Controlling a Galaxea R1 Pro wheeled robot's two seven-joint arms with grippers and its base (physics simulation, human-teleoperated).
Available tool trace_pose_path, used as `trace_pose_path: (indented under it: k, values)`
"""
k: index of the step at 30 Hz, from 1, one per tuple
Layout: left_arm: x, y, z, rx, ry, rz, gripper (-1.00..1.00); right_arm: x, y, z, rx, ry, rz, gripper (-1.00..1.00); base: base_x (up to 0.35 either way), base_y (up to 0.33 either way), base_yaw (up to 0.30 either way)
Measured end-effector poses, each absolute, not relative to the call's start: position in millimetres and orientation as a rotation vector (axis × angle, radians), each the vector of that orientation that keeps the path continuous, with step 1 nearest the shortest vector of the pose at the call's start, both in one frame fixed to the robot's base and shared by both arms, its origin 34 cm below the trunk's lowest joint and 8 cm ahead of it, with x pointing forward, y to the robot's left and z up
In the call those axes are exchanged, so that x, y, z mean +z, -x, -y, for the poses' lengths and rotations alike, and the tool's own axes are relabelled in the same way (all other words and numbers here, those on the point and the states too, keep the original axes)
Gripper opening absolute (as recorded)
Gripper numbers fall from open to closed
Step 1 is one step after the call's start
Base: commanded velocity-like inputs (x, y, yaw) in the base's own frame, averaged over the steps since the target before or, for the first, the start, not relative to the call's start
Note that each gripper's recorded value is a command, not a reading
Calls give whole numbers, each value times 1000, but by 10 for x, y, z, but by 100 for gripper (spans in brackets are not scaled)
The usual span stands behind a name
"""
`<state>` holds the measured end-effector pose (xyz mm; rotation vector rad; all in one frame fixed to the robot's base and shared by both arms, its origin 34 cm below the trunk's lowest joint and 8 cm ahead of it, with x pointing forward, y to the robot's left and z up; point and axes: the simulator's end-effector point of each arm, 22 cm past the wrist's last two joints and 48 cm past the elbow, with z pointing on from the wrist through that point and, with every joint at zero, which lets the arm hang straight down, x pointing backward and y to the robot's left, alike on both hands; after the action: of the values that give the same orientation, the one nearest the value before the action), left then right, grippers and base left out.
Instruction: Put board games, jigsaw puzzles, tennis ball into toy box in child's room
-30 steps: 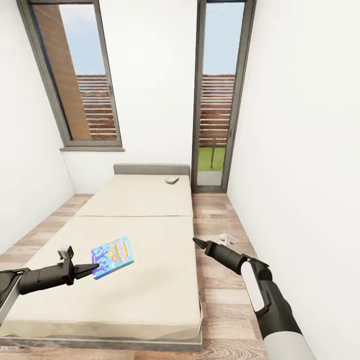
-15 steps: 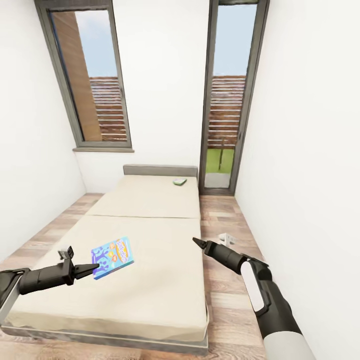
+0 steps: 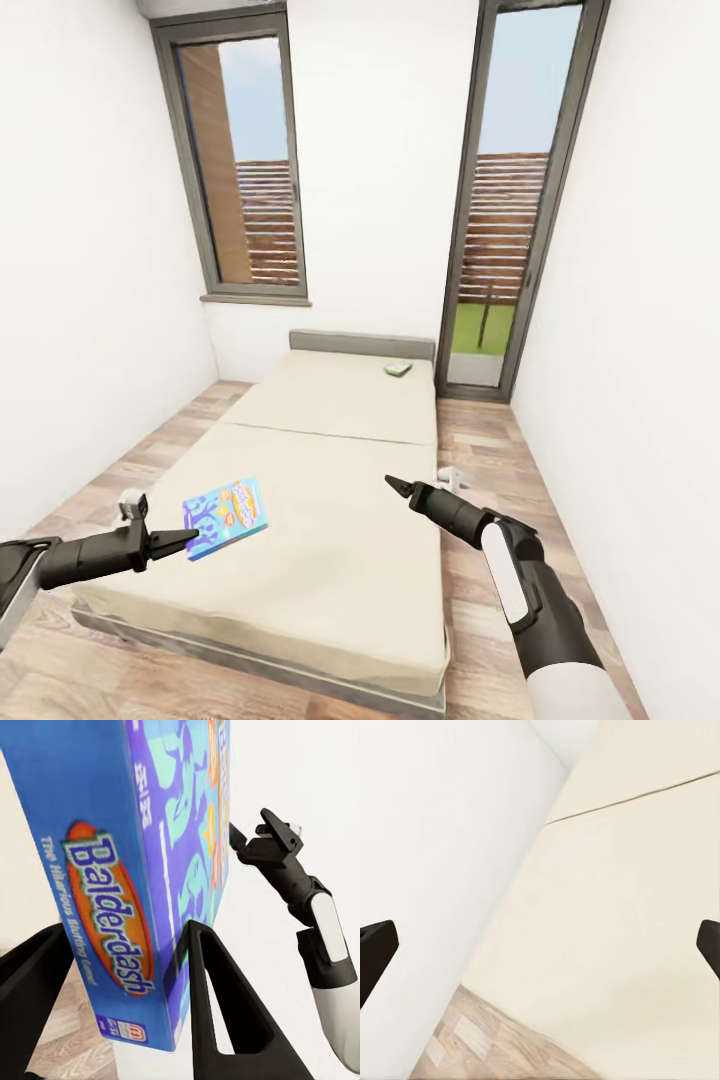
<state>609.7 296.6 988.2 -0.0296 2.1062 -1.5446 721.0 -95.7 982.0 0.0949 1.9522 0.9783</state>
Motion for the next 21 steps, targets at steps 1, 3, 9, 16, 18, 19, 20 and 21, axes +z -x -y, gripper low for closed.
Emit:
trace_pose_path:
  k: [1,3,9,16,18,19,20,21]
  values:
    - [9888,-6097,-2966,-1541,30,-2109,-100,9834,-7208,956,978,-95,-1952,100,0,0,274]
    - [9908,-6097,-2967,-1536,32,-2111,-100,9863,-7202,955,978,-94,-1951,100,0,0,274]
    - [9948,-6090,-2962,-1533,30,-2112,-100,9916,-7196,955,977,-92,-1949,100,0,0,274]
    - [9962,-6088,-2962,-1531,27,-2110,-100,9931,-7196,955,973,-88,-1946,100,0,0,274]
    - [9966,-6088,-2961,-1531,26,-2110,-100,9932,-7194,948,971,-86,-1947,100,0,0,274]
    - [9969,-6088,-2960,-1531,26,-2109,-100,9935,-7193,945,972,-85,-1946,100,0,0,274]
    - [9970,-6087,-2960,-1531,26,-2109,-100,9940,-7193,945,972,-85,-1945,100,0,0,274]
    - [9972,-6087,-2960,-1531,25,-2109,-100,9943,-7194,944,971,-84,-1945,100,0,0,274]
